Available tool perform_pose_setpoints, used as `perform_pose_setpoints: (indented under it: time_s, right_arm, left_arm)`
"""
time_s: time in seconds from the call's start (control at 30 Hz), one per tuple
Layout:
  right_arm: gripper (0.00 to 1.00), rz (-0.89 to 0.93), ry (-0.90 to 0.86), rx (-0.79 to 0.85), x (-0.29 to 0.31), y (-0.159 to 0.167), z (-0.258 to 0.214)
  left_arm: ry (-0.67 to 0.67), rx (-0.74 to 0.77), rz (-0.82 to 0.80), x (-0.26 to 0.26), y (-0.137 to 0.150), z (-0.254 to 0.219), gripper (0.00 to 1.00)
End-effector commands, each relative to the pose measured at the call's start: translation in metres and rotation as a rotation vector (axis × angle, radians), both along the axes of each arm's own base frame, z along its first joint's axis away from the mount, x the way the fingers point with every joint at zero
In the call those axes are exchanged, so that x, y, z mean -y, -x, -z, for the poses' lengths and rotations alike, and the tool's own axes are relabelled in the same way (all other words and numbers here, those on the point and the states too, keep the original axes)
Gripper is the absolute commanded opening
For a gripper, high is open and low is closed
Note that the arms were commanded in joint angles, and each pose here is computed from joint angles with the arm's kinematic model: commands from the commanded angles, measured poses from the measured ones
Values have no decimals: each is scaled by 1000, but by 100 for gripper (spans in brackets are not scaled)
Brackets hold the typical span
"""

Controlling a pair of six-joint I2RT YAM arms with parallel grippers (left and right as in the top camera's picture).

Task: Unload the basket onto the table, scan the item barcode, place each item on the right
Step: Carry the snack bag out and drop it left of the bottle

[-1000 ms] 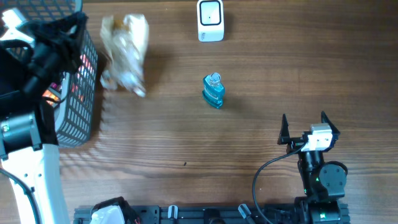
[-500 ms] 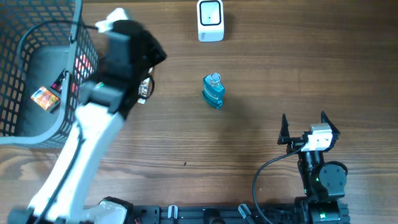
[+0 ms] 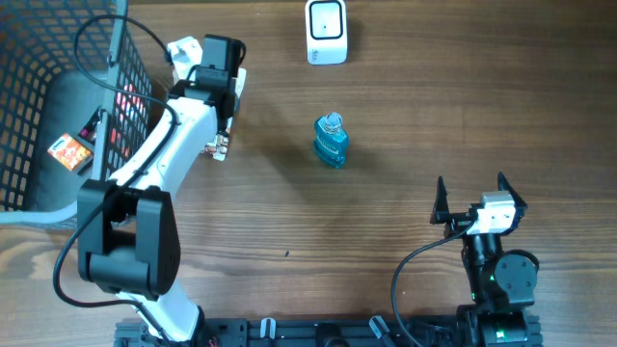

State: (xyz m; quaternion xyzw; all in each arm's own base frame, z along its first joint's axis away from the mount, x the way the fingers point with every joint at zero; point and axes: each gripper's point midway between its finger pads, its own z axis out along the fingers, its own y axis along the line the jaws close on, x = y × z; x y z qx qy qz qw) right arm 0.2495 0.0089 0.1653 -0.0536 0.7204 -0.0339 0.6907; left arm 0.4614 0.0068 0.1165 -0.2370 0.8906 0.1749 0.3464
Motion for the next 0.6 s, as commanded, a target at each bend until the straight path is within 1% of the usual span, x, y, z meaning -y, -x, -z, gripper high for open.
perform_pose_setpoints:
  time_s: [0.0,0.07,0.2,0.3,0.47,0.53,0.57]
  right_arm:
    - [100,-12,7,8,-2,0,-2]
    - [100,-13,7,8,-2,0,-2]
    - [100,-13,7,8,-2,0,-2]
    - [100,-13,7,8,-2,0,-2]
    - [100,-12,7,8,-2,0,-2]
    - [100,-13,7,8,-2,0,-2]
    - [100,-13,7,8,-2,0,-2]
  left_arm:
    - [13,-37,-22,-12,-1,17,4]
    - [35,-63,-16,-12,-2,31,4]
    - [26,-110,-9,-11,-1,52,4]
    - [-1,-167,52,-9,-1,65,5]
    - [-2,-204,19,-24,1,83,4]
    - [61,-240,48,-16,4,98,4]
    - [127,-245,83,-4,3,102,4]
